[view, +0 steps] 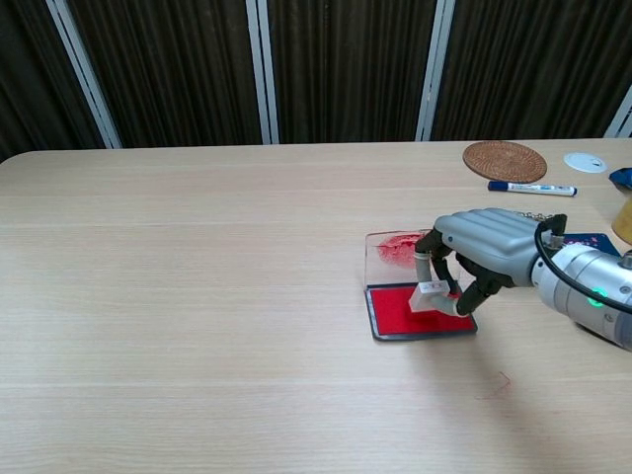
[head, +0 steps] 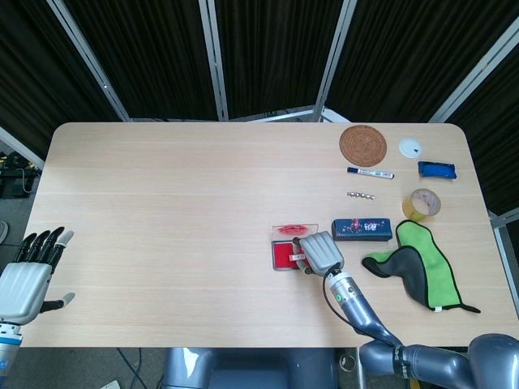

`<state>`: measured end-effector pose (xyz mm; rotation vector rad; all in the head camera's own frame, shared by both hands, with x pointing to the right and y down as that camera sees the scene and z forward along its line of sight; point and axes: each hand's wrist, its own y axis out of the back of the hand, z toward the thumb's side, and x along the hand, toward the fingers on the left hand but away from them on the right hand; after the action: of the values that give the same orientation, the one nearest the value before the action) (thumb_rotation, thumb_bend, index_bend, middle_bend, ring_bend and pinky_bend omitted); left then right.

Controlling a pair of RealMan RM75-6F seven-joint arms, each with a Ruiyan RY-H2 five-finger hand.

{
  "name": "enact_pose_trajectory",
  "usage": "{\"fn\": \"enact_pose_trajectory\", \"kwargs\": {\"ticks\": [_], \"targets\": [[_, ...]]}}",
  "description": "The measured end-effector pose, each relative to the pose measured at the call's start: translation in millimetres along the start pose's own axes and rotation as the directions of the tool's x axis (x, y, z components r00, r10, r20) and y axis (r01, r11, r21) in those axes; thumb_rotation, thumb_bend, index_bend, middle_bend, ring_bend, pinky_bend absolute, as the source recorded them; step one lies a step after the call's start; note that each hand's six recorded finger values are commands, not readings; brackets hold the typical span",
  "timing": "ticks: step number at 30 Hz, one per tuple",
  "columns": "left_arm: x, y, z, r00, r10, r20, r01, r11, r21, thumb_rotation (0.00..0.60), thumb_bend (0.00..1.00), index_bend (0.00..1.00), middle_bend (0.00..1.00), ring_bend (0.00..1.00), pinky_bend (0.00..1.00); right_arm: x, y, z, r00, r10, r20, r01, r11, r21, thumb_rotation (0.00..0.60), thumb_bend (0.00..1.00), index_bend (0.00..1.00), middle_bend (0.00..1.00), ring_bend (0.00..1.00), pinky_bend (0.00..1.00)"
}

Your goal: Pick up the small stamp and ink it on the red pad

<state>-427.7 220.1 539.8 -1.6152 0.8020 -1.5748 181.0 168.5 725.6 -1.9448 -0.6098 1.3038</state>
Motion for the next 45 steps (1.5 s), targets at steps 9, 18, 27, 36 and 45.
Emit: {"fn": "enact_pose_trajectory", "kwargs": {"ticks": [9, 18, 27, 36, 45], "targets": [[-1, 0, 2, 1.0, 0.001, 0.007, -0.001, 1.0, 0.003, 0.6, 0.0, 0.0, 0.0, 0.0, 0.0, 21, 32, 9, 0.997, -0.026, -0.073, 0.024, 0.999, -0.037, 0.6, 0.39, 0.56, 0.61, 0.85, 1.0], [-2, -1, 3, 1.0, 0.0, 0.011, 0.0, 1.0, 0.004, 0.6, 0.0, 0.0, 0.0, 0.0, 0.0, 47, 12, 12, 0.991, 0.051, -0.126, -0.049, 0.999, 0.017, 0.6, 0.39, 0.56, 0.61, 0.85, 1.0], [-2, -1, 2, 1.0, -0.003, 0.008, 0.003, 1.0, 0.005, 0.6, 0.0, 0.0, 0.0, 0.0, 0.0, 51, -10, 8, 0.989, 0.082, -0.124, -0.075, 0.995, 0.059, 0.6, 0.39, 0.56, 0.61, 0.85, 1.0], [-2, -2, 3, 1.0, -0.006, 0.01, 0.006, 1.0, 0.008, 0.6, 0.0, 0.0, 0.0, 0.0, 0.0, 52, -14, 5, 0.989, 0.091, -0.119, -0.085, 0.995, 0.054, 0.6, 0.24, 0.46, 0.54, 0.85, 1.0], [-3, -4, 4, 1.0, -0.017, 0.014, 0.017, 1.0, 0.014, 0.6, 0.0, 0.0, 0.0, 0.0, 0.0, 52, -14, 2, 0.991, 0.088, -0.105, -0.082, 0.995, 0.052, 0.6, 0.18, 0.43, 0.51, 0.85, 1.0]]}}
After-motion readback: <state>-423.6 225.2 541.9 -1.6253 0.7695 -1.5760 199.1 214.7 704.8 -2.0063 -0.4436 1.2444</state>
